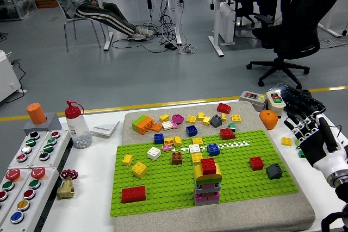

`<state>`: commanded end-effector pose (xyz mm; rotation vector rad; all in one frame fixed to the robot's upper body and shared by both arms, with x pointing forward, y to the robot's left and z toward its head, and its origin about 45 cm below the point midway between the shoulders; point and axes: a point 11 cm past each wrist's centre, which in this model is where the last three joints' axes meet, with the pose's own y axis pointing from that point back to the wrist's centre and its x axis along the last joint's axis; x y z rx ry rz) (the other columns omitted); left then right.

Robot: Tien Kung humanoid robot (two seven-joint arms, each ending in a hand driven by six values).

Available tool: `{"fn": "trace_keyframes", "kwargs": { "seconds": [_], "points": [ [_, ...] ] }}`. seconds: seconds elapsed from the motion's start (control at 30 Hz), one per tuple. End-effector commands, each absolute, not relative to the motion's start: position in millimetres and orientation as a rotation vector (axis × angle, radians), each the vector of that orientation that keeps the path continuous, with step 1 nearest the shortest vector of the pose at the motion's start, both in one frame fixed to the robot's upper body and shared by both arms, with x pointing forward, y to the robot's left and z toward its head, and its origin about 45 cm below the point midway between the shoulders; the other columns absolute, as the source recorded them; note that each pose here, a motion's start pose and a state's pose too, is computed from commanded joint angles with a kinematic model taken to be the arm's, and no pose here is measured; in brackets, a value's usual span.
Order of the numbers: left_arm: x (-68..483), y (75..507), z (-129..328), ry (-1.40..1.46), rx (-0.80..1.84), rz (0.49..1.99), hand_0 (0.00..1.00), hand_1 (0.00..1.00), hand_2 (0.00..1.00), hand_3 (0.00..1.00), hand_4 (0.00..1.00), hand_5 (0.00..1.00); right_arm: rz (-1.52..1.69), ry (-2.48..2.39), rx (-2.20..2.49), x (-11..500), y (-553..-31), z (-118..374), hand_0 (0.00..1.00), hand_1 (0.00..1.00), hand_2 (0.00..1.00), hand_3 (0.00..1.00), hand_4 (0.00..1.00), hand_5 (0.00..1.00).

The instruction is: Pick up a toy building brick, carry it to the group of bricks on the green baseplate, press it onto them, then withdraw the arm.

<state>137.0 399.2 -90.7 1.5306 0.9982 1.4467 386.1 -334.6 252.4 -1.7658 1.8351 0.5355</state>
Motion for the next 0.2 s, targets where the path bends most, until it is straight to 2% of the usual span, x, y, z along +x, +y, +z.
{"fn": "trace_keyframes", "kwargs": {
  "seconds": [0.2],
  "points": [
    [137.2, 398.7, -90.8, 0.998, 1.529, 1.443, 0.626, 0.597, 0.605, 0.42, 0.283, 0.933, 0.543, 1.837, -1.763, 385.8, -334.5, 250.7, 0.852, 0.774, 0.787, 0.704, 0.503, 0.48]
  ]
}}
